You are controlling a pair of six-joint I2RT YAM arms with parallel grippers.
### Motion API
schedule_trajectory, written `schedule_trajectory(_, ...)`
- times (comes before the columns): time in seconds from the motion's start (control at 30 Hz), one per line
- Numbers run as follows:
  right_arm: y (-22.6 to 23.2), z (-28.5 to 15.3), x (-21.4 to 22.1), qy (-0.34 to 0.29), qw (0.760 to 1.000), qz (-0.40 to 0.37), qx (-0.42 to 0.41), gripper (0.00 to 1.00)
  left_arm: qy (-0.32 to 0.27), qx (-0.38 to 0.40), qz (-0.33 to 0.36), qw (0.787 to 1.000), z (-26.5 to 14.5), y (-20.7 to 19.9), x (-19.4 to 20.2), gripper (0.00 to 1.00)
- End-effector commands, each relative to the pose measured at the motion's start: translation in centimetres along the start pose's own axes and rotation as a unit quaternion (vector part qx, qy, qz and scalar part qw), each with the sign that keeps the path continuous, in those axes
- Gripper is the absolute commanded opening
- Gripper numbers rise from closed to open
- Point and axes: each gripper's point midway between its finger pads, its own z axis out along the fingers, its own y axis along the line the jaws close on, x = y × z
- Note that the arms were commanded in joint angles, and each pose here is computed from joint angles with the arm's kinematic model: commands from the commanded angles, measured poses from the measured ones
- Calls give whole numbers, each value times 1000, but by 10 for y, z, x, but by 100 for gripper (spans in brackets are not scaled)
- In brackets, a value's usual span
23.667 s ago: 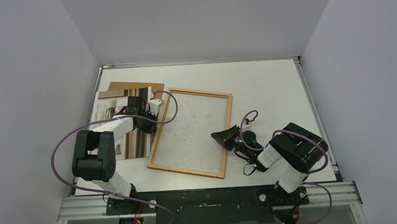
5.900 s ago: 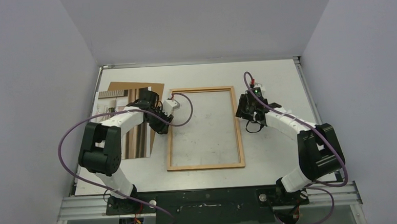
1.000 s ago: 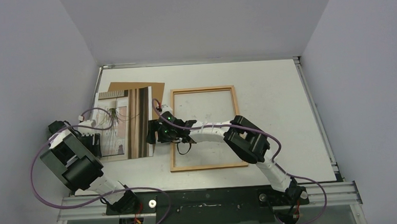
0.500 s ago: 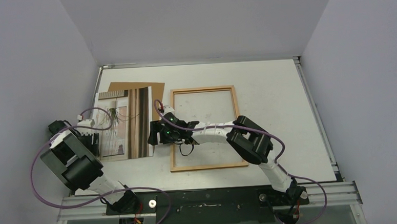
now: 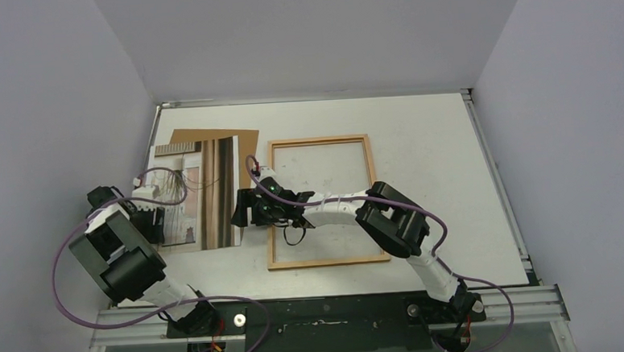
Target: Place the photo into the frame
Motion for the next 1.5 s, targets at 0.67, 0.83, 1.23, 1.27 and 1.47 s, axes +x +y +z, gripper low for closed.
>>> schedule_trajectory(0.67, 7, -15, -5, -5, 1000, 22, -14, 73, -29, -157, 84, 983, -42, 51, -30, 58)
schedule_trajectory(0.83, 6, -16, -6, -4, 1000, 21, -14, 73, -4, -243, 108, 964, -39, 79, -19, 56)
schedule_trajectory(1.23, 6, -16, -6, -4, 1000, 22, -17, 72, -2, -292, 105, 951, -37, 93, -15, 55)
schedule_trajectory(1.27, 5, -16, -6, -4, 1000, 23, -18, 72, 1, -288, 107, 951, -34, 91, -13, 55)
schedule_trajectory(1.47, 5, -18, -6, -5, 999, 27, -20, 72, 10, -259, 105, 960, -16, 79, -2, 55)
